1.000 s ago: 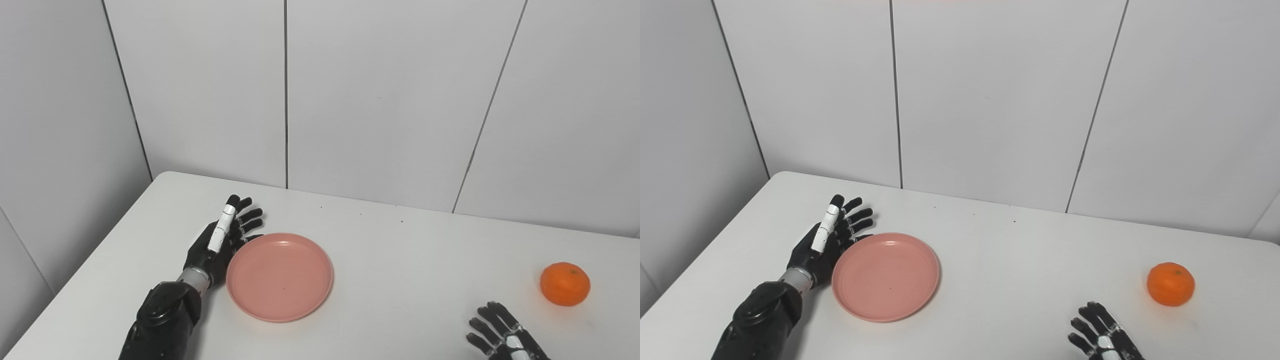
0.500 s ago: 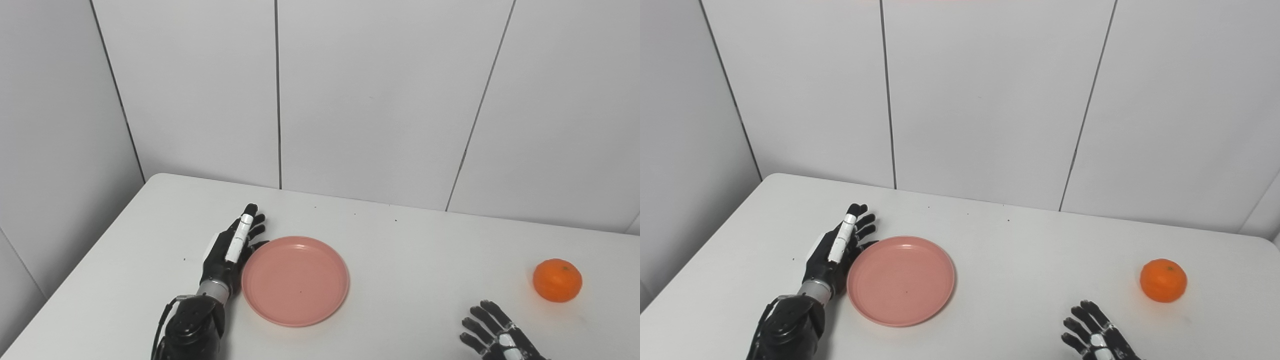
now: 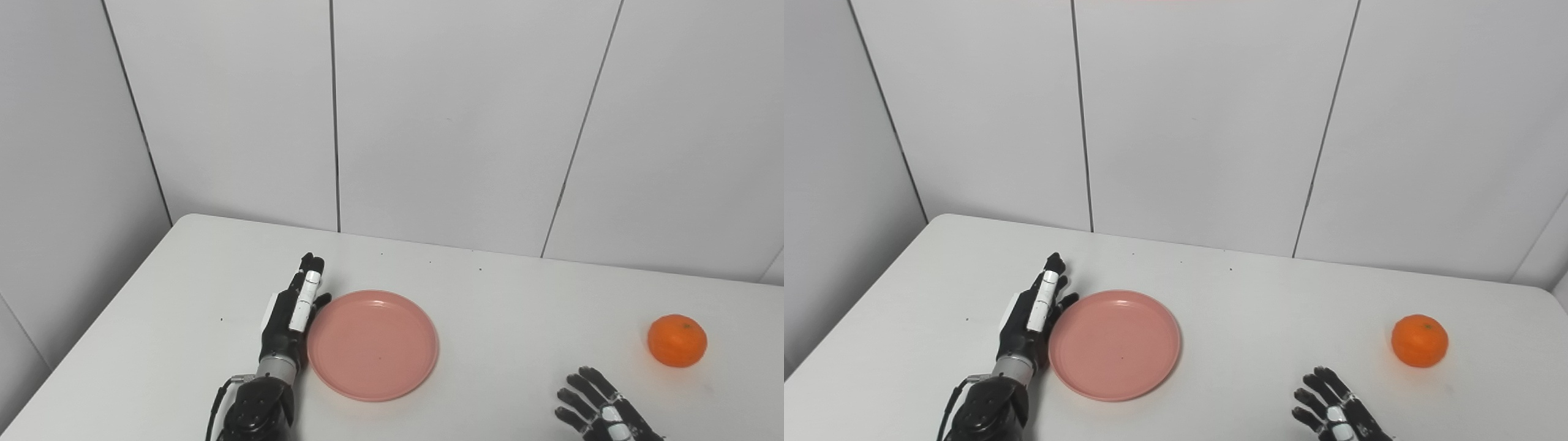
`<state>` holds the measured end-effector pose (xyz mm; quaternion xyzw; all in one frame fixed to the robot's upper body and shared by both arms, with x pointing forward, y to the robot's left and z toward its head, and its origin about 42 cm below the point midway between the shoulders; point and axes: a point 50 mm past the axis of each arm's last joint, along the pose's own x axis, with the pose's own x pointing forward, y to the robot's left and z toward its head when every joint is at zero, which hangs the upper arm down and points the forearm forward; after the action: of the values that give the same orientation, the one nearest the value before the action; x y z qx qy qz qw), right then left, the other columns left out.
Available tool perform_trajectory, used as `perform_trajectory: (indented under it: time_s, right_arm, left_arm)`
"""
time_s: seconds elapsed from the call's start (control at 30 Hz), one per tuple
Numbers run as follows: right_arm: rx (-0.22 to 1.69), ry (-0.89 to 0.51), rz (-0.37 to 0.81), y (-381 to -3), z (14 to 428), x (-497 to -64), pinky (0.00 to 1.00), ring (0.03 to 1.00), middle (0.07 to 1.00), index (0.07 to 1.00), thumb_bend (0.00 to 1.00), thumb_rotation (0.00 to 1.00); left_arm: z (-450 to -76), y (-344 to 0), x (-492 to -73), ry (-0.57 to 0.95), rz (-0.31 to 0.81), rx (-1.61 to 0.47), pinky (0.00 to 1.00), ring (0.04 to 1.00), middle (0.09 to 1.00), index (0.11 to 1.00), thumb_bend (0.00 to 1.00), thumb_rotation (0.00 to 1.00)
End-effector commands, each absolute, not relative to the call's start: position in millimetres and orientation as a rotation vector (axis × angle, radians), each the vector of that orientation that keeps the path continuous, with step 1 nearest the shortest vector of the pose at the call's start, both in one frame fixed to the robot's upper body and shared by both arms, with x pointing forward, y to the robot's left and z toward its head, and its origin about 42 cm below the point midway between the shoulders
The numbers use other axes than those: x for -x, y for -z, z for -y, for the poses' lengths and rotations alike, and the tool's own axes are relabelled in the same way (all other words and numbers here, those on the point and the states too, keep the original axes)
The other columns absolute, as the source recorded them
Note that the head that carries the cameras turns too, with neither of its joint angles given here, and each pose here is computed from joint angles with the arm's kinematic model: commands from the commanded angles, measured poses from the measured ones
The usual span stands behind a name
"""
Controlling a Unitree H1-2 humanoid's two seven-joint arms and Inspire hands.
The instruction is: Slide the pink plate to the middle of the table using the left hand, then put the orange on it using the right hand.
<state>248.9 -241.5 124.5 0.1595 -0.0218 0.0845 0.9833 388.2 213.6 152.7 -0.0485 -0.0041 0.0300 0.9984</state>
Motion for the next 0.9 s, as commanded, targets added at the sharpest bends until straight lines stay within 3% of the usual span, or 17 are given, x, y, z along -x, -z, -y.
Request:
perform_trajectory:
  time_s: [0.0,0.13,0.33,0.43,0.87]
  right_arm:
    - [-0.318,-0.176,0.043,-125.0,238.8,-249.6,0.78,0.804,0.825,0.807,0.78,0.56]
    - [-0.310,-0.174,0.045,-123.1,237.9,-251.5,0.77,0.799,0.822,0.804,0.81,0.56]
    - [-0.305,-0.170,0.041,-122.7,236.7,-251.6,0.77,0.807,0.822,0.805,0.79,0.56]
    - [-0.309,-0.170,0.039,-124.0,235.1,-249.4,0.77,0.809,0.824,0.803,0.78,0.56]
    - [-0.316,-0.187,0.049,-126.1,223.5,-249.8,0.77,0.800,0.823,0.798,0.81,0.55]
  left_arm:
    - [-203.1,-162.7,-394.5,-0.031,0.068,0.100,0.89,0.997,0.983,0.956,0.80,0.85]
    - [-195.5,-159.7,-396.5,-0.022,0.078,0.069,0.86,0.989,0.978,0.940,0.77,0.83]
    - [-184.1,-157.7,-397.9,-0.013,0.082,0.050,0.82,0.967,0.988,0.943,0.86,0.84]
    - [-178.7,-158.9,-397.9,-0.006,0.083,0.054,0.80,0.964,0.987,0.951,0.83,0.84]
    - [-164.2,-157.5,-403.9,0.024,0.093,0.150,0.88,0.989,1.000,1.000,0.76,0.86]
